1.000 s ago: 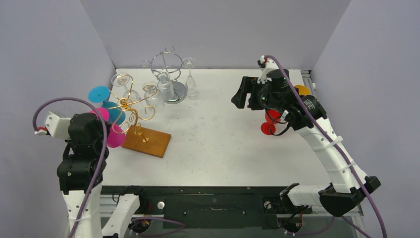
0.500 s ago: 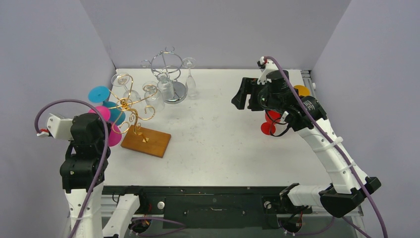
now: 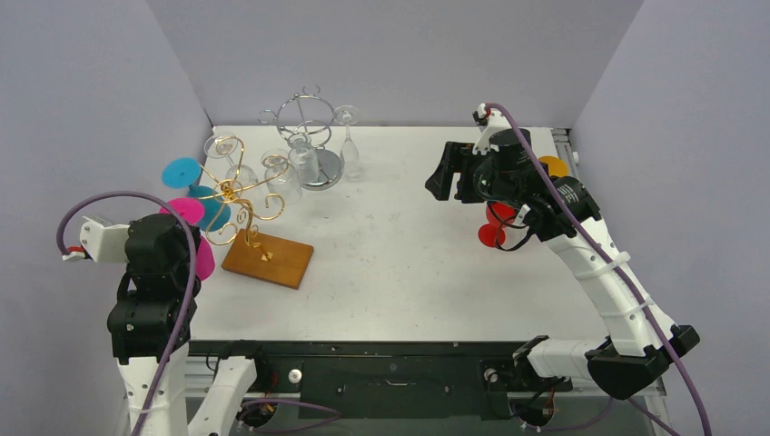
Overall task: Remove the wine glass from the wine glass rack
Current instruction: Pick up the wine glass from the wine rack.
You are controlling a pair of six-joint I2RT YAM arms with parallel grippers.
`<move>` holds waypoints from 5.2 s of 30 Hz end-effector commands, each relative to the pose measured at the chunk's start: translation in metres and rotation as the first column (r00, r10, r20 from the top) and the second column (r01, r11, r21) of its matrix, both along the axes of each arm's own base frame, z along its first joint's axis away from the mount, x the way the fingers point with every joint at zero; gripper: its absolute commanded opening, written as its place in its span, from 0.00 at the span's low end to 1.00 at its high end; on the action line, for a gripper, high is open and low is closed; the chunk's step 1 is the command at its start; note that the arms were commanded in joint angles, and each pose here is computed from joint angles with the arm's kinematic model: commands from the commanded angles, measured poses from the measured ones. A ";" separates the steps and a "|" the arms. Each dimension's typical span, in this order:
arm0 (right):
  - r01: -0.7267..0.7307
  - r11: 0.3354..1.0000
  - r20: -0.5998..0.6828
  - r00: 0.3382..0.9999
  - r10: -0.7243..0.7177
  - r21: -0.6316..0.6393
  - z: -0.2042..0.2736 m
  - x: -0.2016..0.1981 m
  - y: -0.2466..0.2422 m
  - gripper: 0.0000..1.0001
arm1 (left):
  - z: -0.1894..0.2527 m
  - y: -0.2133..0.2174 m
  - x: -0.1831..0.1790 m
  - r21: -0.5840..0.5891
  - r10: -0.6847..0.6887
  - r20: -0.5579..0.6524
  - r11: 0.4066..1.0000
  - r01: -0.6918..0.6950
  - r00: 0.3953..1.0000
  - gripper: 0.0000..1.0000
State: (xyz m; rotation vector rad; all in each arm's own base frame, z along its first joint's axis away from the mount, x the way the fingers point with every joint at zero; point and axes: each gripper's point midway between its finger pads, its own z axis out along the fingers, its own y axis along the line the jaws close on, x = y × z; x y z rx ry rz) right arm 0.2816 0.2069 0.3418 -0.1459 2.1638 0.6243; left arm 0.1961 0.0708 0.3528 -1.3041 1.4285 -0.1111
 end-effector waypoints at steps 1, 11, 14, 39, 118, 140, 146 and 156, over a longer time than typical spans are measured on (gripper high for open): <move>0.004 1.000 0.077 0.997 -0.006 0.018 0.019 0.001 -0.002 0.68 | 0.020 0.003 0.003 -0.018 0.031 0.107 0.999 -0.029 0.994 0.11; 0.007 1.000 0.080 0.997 -0.008 0.016 0.019 0.002 -0.003 0.68 | 0.029 0.002 0.005 -0.051 0.039 0.186 0.998 -0.030 0.982 0.02; 0.005 1.000 0.079 0.997 -0.006 0.014 0.019 0.001 -0.002 0.68 | 0.031 0.002 0.005 -0.058 0.045 0.202 0.998 -0.034 0.978 0.00; 0.015 1.000 0.077 0.997 -0.015 0.001 0.017 0.003 -0.004 0.68 | 0.044 0.014 -0.009 -0.064 0.124 0.269 0.992 -0.110 0.955 0.00; 0.021 0.999 0.067 0.998 -0.018 -0.043 0.008 0.010 -0.003 0.68 | 0.031 -0.022 0.024 -0.128 -0.056 0.269 0.987 0.093 0.961 0.00; 0.026 0.998 0.059 0.998 -0.022 -0.056 0.004 0.012 -0.002 0.68 | 0.028 -0.037 -0.045 -0.143 -0.127 0.254 0.976 0.167 0.959 0.00; 0.022 0.998 0.053 0.998 -0.019 -0.058 0.004 0.013 -0.001 0.68 | 0.025 -0.044 -0.072 -0.149 -0.161 0.254 0.968 0.203 0.954 0.00; 0.016 0.998 0.047 0.999 -0.013 -0.061 0.002 0.013 0.000 0.68 | 0.000 -0.085 -0.090 -0.231 -0.341 0.240 0.890 0.394 0.909 0.00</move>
